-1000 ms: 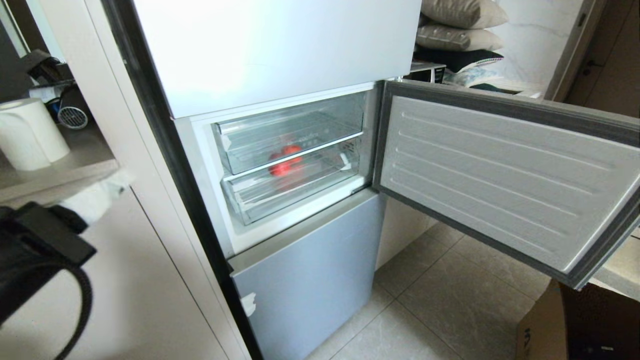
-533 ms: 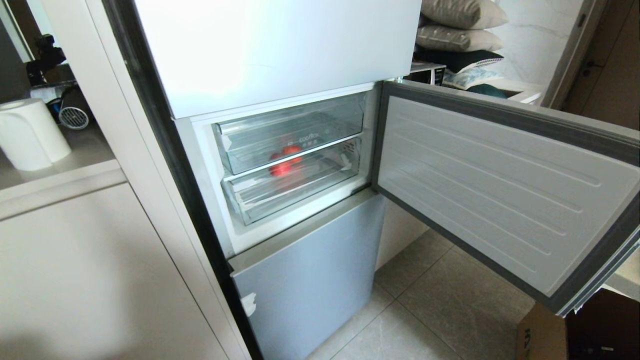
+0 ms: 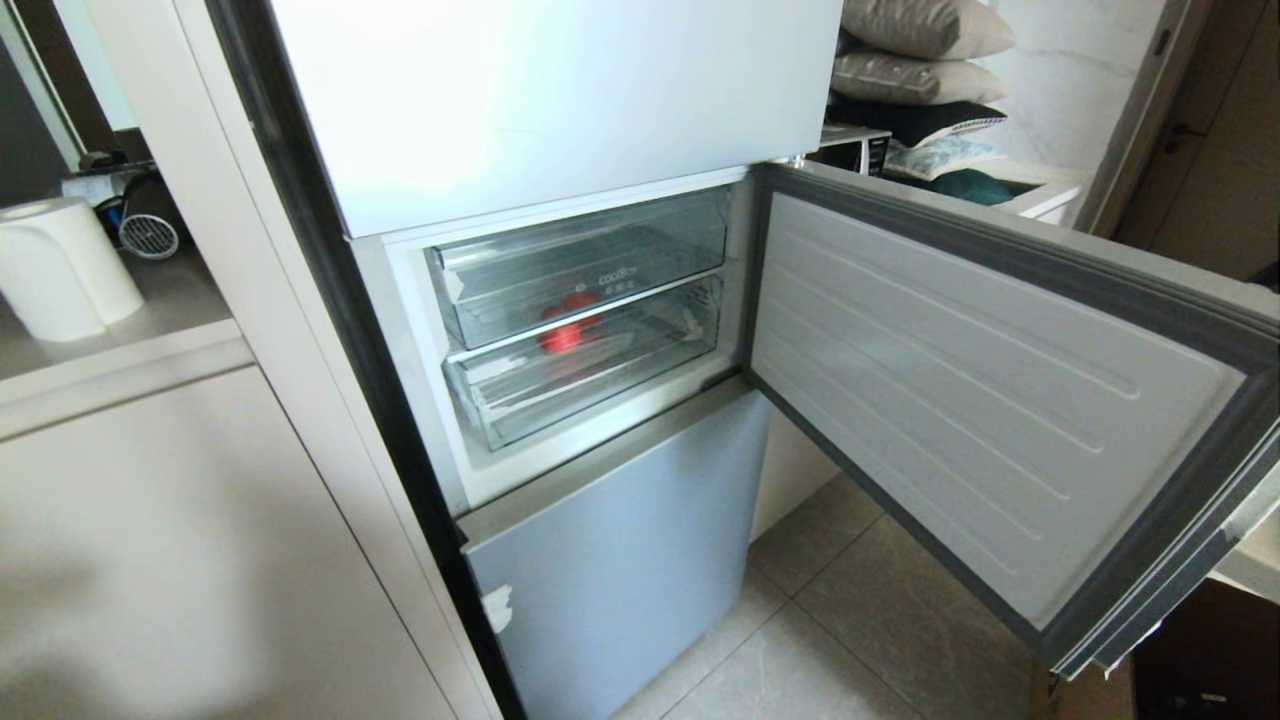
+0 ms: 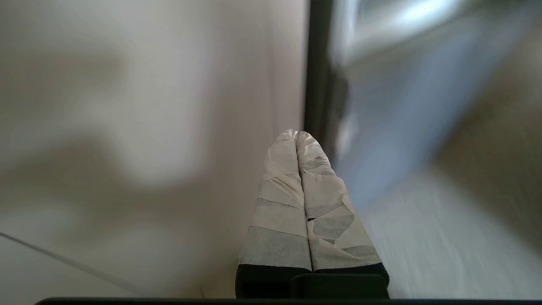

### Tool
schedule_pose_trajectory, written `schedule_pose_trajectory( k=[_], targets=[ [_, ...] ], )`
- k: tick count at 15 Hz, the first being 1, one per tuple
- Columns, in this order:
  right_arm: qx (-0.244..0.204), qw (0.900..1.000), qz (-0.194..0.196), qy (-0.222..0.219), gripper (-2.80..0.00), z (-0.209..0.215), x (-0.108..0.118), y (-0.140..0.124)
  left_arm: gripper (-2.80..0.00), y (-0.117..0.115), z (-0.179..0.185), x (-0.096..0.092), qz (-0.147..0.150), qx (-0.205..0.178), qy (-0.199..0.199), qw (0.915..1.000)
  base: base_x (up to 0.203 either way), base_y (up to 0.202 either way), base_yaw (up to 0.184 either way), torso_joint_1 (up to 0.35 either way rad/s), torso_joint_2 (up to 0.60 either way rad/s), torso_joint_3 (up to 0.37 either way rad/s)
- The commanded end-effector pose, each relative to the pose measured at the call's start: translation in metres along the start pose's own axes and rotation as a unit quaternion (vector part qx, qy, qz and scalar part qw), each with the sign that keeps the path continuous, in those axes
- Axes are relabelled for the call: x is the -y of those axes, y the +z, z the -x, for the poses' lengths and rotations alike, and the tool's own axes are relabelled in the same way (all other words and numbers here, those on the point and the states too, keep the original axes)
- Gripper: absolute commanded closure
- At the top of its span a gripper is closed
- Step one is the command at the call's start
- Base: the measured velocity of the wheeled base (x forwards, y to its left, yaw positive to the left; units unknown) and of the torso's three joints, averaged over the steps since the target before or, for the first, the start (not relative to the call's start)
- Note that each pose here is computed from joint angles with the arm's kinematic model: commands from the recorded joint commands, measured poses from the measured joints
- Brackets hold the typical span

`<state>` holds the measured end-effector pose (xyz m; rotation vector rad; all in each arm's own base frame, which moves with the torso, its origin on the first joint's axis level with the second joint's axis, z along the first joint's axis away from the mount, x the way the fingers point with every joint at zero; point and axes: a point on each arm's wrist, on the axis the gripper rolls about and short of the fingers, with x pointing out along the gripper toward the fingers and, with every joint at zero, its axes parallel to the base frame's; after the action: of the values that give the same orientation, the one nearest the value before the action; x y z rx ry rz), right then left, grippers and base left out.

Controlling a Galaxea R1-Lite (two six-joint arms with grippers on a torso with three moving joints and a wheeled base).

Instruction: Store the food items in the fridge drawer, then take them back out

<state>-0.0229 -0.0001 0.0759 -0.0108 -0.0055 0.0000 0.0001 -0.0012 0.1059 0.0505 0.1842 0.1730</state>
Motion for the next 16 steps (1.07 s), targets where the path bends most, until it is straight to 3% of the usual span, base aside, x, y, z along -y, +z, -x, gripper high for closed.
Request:
schedule_pose_trajectory(
  k=[1, 3, 4, 5, 7, 11, 14, 16],
  targets=[
    [-0.001, 1.0, 0.017, 0.002, 0.0, 0.0, 0.0, 0.0, 0.0, -0.02, -0.003, 0.002, -0.005, -0.038, -0.047, 0.9981, 0.0, 0.0, 0.0, 0.0, 0.0, 0.0],
    [-0.004, 0.996, 0.09, 0.016, 0.0, 0.0, -0.001, 0.0, 0.0, -0.019, -0.002, 0.002, 0.01, -0.039, -0.051, 0.9979, 0.0, 0.0, 0.0, 0.0, 0.0, 0.0],
    [-0.013, 0.995, 0.098, 0.031, 0.0, -0.001, -0.001, 0.007, 0.0, -0.019, -0.003, 0.002, 0.01, -0.037, -0.051, 0.998, 0.0, 0.0, 0.0, 0.0, 0.0, 0.0],
    [-0.028, 0.995, 0.086, 0.042, 0.0, -0.004, -0.002, 0.018, 0.0, -0.019, -0.003, 0.002, 0.01, -0.037, -0.051, 0.998, 0.0, 0.0, 0.0, 0.0, 0.0, 0.0],
    [-0.061, 0.993, 0.022, 0.095, 0.0, -0.019, -0.003, 0.056, 0.0, -0.02, -0.003, 0.002, 0.009, -0.037, -0.051, 0.998, 0.0, 0.0, 0.0, 0.0, 0.0, 0.0],
    [-0.151, 0.969, -0.061, 0.188, 0.0, -0.081, -0.009, 0.099, 0.0, -0.02, -0.003, 0.002, 0.01, -0.037, -0.051, 0.998, 0.0, 0.0, 0.0, 0.0, 0.0, 0.0],
    [-0.137, 0.957, -0.081, 0.241, 0.0, -0.132, -0.013, 0.116, 0.0, -0.02, -0.003, 0.002, 0.01, -0.037, -0.051, 0.998, 0.0, 0.0, 0.0, 0.0, 0.0, 0.0],
    [-0.123, 0.94, -0.089, 0.306, 0.0, -0.142, -0.016, 0.122, 0.0, -0.019, -0.003, 0.002, 0.01, -0.038, -0.051, 0.998, 0.0, 0.0, 0.0, 0.0, 0.0, 0.0]
  ],
)
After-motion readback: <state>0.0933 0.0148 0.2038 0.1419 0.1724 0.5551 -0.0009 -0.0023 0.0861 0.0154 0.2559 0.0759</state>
